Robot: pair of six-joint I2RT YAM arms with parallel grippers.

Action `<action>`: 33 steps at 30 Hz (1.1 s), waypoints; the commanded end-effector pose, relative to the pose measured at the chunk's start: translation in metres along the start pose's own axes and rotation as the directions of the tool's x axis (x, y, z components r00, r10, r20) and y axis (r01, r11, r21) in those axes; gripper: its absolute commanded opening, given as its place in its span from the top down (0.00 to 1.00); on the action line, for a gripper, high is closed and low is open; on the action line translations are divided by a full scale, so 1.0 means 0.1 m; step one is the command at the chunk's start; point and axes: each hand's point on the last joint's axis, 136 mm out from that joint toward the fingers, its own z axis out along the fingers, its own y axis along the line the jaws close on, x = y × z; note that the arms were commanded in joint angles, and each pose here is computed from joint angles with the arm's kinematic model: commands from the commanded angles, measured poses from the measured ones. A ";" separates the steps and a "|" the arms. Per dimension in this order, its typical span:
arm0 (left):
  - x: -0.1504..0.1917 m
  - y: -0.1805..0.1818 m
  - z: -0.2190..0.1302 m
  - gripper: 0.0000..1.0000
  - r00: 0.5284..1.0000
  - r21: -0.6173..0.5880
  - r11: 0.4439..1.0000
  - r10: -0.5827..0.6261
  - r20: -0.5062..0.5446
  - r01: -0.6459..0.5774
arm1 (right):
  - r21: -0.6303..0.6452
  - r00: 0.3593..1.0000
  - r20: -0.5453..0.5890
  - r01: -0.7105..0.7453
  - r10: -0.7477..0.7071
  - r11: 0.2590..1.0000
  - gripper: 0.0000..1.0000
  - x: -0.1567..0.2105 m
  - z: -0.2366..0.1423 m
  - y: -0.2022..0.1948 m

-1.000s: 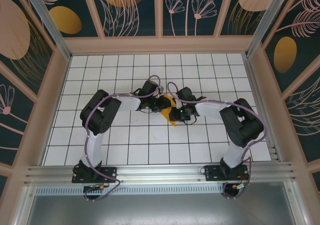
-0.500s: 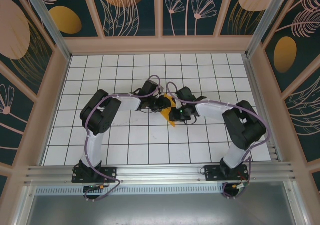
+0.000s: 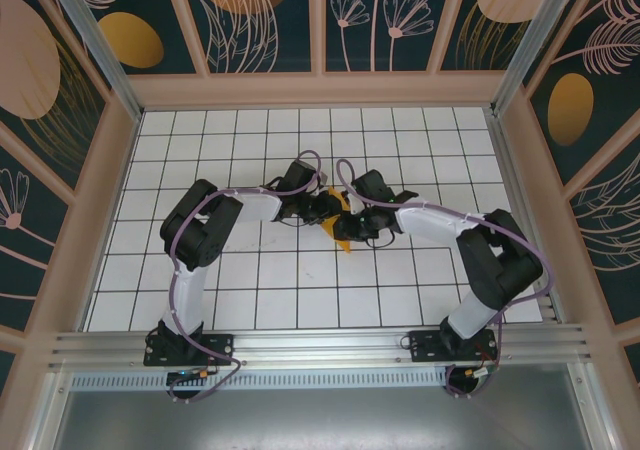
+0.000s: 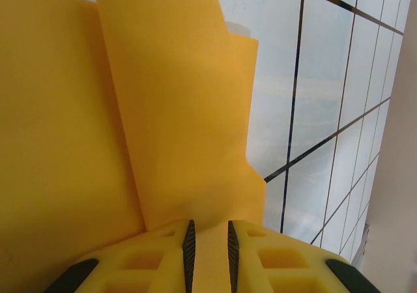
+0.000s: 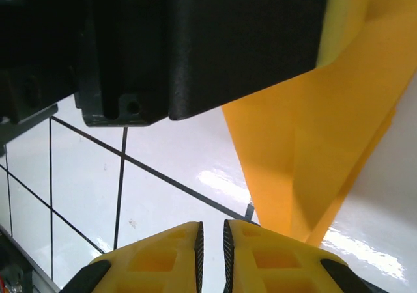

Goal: Fold a paper plane with a square sheet of paper (fold left side to right side)
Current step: Fourth fold the wing at the center of the table.

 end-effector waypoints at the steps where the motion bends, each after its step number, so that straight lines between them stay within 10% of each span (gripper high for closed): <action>1: 0.21 0.56 0.11 0.76 0.998 -0.171 0.984 -0.059 -0.038 0.051 | 0.009 0.999 -0.042 -0.035 0.035 0.999 0.81 0.10 0.11 -0.07; 33: 0.21 0.58 0.12 0.76 0.998 -0.182 0.982 -0.059 -0.037 0.052 | 0.082 0.988 -0.131 -0.075 0.086 0.994 0.81 0.38 0.30 -0.37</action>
